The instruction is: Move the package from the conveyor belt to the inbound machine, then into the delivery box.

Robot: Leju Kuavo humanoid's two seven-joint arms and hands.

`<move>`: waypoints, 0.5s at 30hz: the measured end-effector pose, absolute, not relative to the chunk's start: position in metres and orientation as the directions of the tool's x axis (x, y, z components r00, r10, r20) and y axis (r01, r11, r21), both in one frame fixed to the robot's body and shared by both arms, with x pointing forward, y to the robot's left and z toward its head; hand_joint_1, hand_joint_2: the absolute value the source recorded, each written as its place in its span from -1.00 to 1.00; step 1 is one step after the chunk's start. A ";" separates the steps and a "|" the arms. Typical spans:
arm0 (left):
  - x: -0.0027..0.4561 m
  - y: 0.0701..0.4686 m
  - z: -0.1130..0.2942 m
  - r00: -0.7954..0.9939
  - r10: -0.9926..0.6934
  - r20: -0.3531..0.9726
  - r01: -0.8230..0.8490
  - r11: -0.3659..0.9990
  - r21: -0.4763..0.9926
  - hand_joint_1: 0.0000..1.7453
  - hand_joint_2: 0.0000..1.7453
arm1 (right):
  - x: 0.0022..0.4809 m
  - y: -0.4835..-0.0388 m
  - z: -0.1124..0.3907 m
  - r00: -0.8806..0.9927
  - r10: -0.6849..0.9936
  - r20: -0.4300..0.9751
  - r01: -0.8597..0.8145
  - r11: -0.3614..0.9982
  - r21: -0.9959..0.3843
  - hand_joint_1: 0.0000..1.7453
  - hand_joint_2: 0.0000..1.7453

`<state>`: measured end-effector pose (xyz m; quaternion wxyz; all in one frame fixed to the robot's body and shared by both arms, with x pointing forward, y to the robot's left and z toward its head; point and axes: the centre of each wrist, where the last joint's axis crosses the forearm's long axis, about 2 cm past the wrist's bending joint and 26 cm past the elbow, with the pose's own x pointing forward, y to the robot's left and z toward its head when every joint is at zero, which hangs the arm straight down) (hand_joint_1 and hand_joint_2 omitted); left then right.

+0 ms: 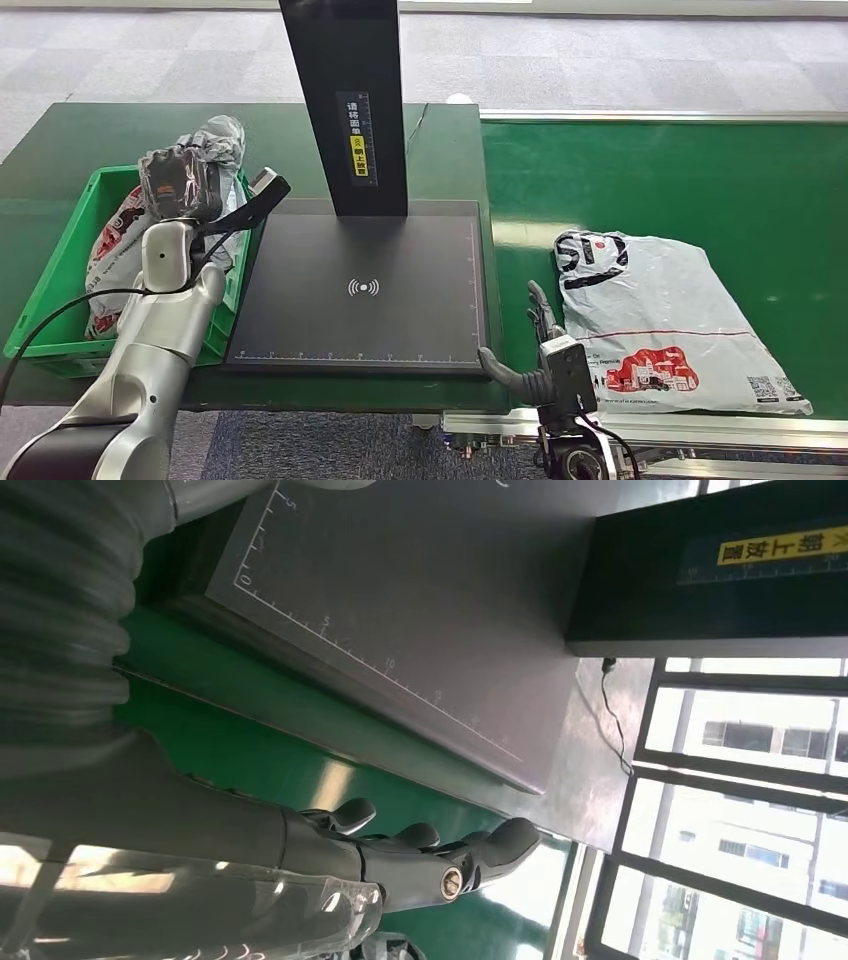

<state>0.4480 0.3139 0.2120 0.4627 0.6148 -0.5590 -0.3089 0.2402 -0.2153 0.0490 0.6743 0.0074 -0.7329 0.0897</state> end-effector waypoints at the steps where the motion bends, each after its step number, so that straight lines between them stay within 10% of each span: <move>1: 0.448 0.316 0.207 0.216 -0.968 0.130 -0.374 0.041 0.927 1.00 1.00 | 0.240 -0.215 0.049 -0.089 0.115 0.989 -0.137 0.982 -0.127 -1.00 1.00; 2: 0.448 0.318 0.203 0.237 -0.964 0.122 -0.349 0.033 0.937 1.00 1.00 | 0.240 -0.215 0.049 -0.089 0.118 0.989 -0.141 0.981 -0.130 -1.00 1.00; 6: 0.446 0.329 0.188 0.288 -0.953 0.090 -0.266 0.010 0.964 -0.88 1.00 | 0.241 -0.215 0.048 -0.086 0.127 0.988 -0.152 0.979 -0.139 -1.00 1.00; 15: 0.433 0.347 0.173 0.327 -0.940 0.097 -0.376 -0.035 0.926 -1.00 1.00 | 0.242 -0.216 0.048 -0.075 0.137 0.988 -0.177 0.973 -0.149 -1.00 1.00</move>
